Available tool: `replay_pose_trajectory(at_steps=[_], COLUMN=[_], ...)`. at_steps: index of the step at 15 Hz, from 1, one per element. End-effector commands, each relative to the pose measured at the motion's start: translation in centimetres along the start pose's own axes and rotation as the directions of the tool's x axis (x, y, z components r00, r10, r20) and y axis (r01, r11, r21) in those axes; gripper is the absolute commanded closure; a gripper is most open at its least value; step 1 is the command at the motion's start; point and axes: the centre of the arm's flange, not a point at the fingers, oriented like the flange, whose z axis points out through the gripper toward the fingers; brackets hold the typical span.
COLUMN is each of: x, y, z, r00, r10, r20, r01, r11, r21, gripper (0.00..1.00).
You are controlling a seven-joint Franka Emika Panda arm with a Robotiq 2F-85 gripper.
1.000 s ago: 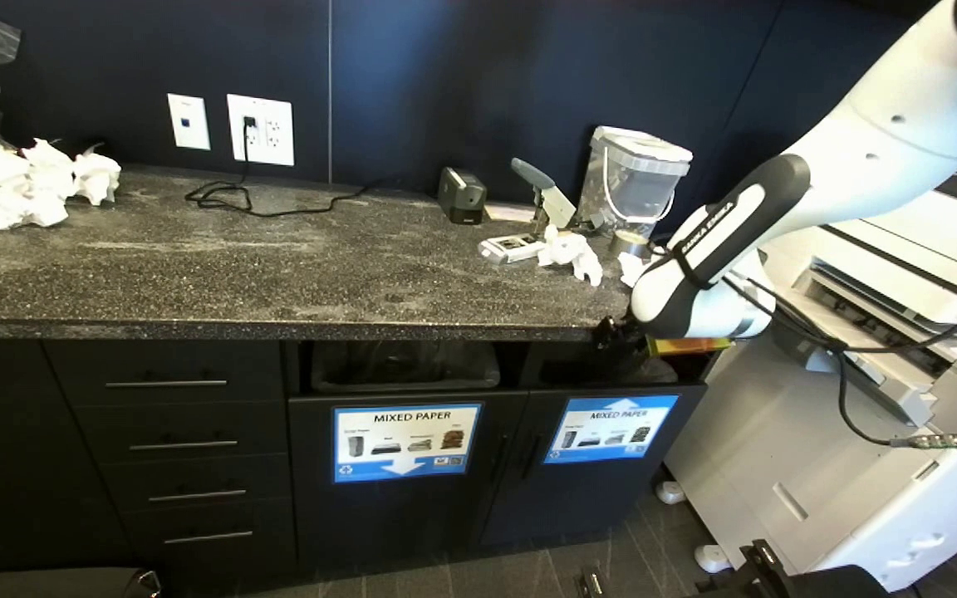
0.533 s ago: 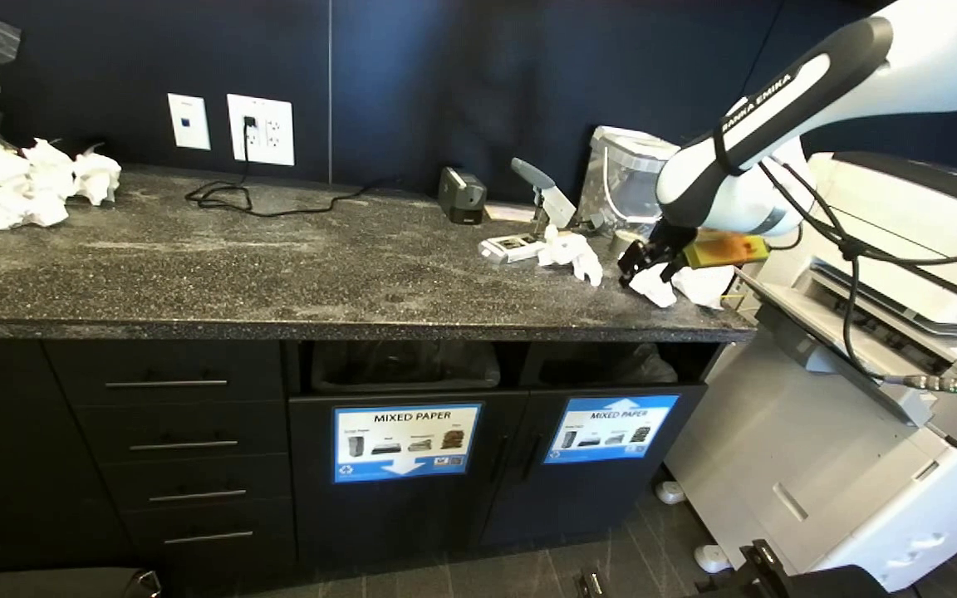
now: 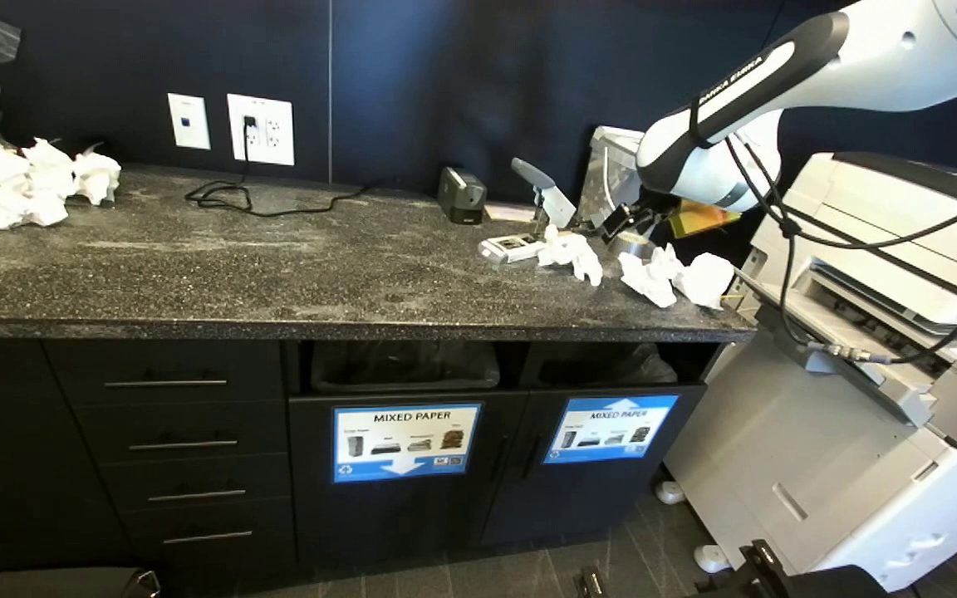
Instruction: Put the tissues into the rubbish bin.
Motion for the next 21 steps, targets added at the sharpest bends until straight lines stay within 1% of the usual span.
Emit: replay_pose_trajectory(at_steps=[1, 3, 4, 5, 6, 7, 9, 11, 12, 14, 15, 16, 17, 18, 19, 20, 21], x=[2.1, 2.6, 2.7, 2.8, 2.9, 2.9, 3.1, 3.2, 3.4, 3.5, 3.6, 3.6, 3.7, 3.9, 3.9, 4.1, 4.1], y=[2.7, 2.2, 3.4, 2.9, 2.8, 3.8, 2.9, 3.6, 2.5, 3.4, 2.1, 2.1, 3.0, 1.8, 1.4, 2.5, 1.8], z=[3.7, 5.2, 5.6, 6.3, 6.8, 7.1, 8.1, 8.7, 9.3, 9.7, 10.5, 10.7, 10.8, 11.5, 11.6, 11.7, 12.1], r00=[0.983, 0.961, 0.947, 0.930, 0.912, 0.892, 0.845, 0.806, 0.782, 0.750, 0.732, 0.716, 0.708, 0.692, 0.678, 0.673, 0.663], r10=[-0.136, -0.222, -0.256, -0.297, -0.335, -0.364, -0.437, -0.483, -0.516, -0.552, -0.579, -0.596, -0.600, -0.622, -0.636, -0.640, -0.651], r20=[-0.126, -0.167, -0.196, -0.214, -0.237, -0.269, -0.309, -0.342, -0.348, -0.363, -0.359, -0.363, -0.372, -0.366, -0.368, -0.372, -0.370], r01=[0.143, 0.236, 0.275, 0.321, 0.365, 0.401, 0.487, 0.545, 0.582, 0.625, 0.651, 0.670, 0.679, 0.699, 0.714, 0.719, 0.729], r11=[0.988, 0.969, 0.958, 0.943, 0.927, 0.911, 0.867, 0.831, 0.805, 0.771, 0.750, 0.732, 0.724, 0.704, 0.690, 0.685, 0.673], r21=[0.052, 0.071, 0.079, 0.084, 0.092, 0.096, 0.105, 0.112, 0.113, 0.118, 0.119, 0.120, 0.124, 0.123, 0.122, 0.122, 0.124], gripper=[0.00, 0.00, 0.00, 0.00, 0.00, 0.00, 0.00, 0.00, 0.00, 0.00, 0.00, 0.00, 0.00, 0.00, 0.00, 0.00, 0.00])
